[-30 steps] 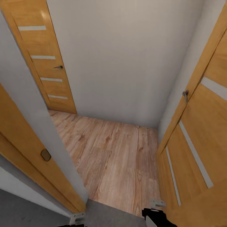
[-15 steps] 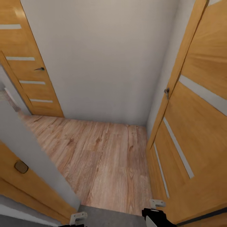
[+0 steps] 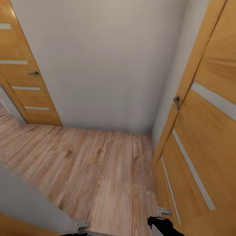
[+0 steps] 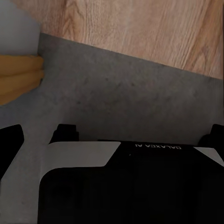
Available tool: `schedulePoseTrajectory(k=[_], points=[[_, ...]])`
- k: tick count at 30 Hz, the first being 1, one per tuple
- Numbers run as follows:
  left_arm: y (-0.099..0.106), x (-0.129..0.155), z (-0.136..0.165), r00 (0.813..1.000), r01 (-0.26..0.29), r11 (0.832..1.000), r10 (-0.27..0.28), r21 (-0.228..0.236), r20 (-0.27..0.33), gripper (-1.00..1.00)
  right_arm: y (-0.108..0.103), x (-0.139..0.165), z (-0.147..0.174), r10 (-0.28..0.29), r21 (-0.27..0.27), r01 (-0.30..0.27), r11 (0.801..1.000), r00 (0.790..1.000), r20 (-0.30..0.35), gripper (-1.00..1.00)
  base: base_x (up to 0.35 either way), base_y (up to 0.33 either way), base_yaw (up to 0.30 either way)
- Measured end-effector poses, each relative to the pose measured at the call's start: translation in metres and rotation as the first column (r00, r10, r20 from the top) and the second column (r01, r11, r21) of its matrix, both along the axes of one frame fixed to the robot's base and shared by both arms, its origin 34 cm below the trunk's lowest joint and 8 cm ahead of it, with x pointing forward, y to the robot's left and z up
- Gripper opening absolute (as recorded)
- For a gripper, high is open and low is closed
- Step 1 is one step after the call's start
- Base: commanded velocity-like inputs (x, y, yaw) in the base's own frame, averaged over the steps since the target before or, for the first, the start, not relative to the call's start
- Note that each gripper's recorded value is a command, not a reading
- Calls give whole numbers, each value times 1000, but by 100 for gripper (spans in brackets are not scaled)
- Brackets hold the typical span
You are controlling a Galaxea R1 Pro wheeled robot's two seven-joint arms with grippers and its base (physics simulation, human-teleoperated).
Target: Move the two storage containers from the living room to the garage. In the garage, place one container on the floor and stack the other container on top of it (either order is fine).
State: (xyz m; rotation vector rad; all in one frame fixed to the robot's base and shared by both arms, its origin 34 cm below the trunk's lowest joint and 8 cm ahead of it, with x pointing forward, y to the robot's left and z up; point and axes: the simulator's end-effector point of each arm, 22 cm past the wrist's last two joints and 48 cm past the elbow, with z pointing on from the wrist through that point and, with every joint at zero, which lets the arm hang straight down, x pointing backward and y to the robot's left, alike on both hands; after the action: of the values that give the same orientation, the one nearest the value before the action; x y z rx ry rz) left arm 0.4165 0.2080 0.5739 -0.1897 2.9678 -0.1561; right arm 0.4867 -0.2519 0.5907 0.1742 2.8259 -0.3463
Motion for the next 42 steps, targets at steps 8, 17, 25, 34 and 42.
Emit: schedulePoseTrajectory(k=[8,17,25,34,42], points=[[0,0,0,1000,0,1000,0,0,0,100,0,0,0,0,0,0,1000,1000,0,100,332,0,-248],[0,0,0,1000,0,1000,0,0,0,100,0,0,0,1,0,-1,1000,1000,0,100,331,0,-114],[0,0,0,1000,0,1000,0,0,0,100,0,0,0,2,-1,-2,1000,1000,0,100,331,0,-4],[0,0,0,1000,0,1000,0,0,0,100,0,0,0,3,-1,-3,1000,1000,1,100,325,0,0],[0,0,0,1000,0,1000,0,0,0,100,0,0,0,4,-2,-4,1000,1000,0,100,320,0,0]])
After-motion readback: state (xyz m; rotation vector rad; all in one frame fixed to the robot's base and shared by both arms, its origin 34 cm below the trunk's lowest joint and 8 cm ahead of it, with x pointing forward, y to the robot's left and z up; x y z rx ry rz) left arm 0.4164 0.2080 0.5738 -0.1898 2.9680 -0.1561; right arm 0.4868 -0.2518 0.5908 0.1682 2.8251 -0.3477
